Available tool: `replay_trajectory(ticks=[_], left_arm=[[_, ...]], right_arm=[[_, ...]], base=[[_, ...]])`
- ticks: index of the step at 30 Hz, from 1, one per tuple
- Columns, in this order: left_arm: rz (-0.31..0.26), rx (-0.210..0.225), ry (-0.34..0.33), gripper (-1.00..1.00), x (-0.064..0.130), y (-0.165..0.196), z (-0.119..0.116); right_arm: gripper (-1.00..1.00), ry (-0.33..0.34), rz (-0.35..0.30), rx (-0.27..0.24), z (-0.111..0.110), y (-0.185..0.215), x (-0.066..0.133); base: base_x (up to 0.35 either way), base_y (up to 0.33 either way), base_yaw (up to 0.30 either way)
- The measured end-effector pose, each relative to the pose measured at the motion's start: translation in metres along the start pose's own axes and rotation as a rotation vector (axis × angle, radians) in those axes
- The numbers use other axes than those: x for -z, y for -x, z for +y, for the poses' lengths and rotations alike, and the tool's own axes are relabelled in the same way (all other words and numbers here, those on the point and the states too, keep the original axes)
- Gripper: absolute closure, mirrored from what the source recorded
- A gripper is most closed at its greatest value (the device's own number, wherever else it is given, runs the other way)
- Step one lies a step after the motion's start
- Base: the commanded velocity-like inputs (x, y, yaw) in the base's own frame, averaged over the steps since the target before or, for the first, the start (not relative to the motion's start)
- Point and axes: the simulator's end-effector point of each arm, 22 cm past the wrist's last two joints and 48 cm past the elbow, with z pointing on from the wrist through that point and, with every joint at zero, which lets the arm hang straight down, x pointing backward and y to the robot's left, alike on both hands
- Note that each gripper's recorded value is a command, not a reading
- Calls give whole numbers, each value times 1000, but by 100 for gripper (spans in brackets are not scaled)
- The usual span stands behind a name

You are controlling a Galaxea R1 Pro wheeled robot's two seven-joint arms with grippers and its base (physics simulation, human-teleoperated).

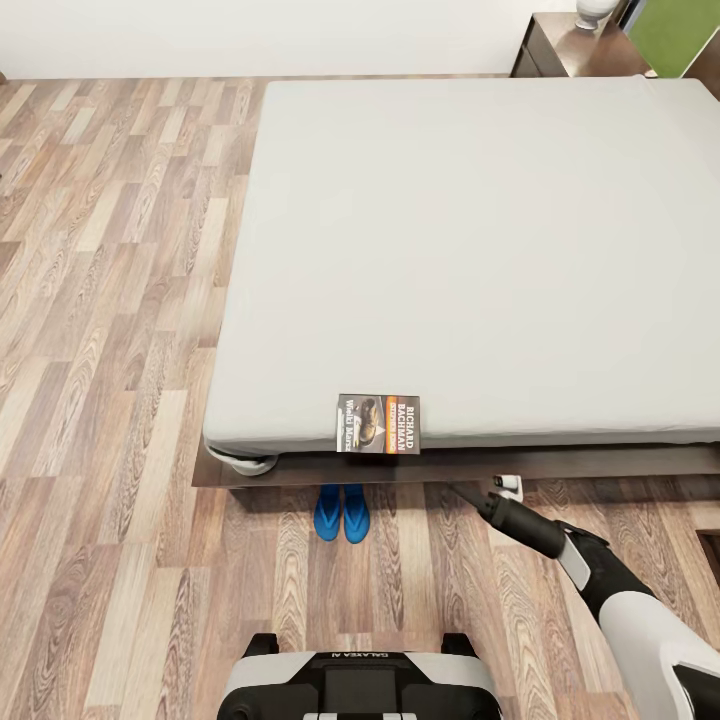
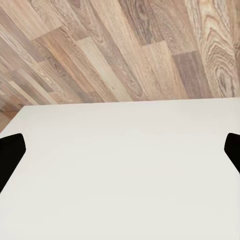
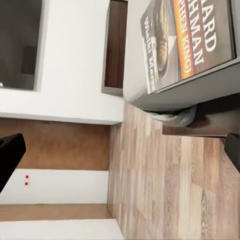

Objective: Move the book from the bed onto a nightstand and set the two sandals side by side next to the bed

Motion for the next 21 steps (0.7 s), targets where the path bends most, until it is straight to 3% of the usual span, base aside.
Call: replay_trajectory(ticks=[21], left_arm=[[3, 1, 0, -100, 0, -1, -1]], right_arm=[[-100, 2, 9, 15, 0, -2, 1]], base=[[0, 0, 0]])
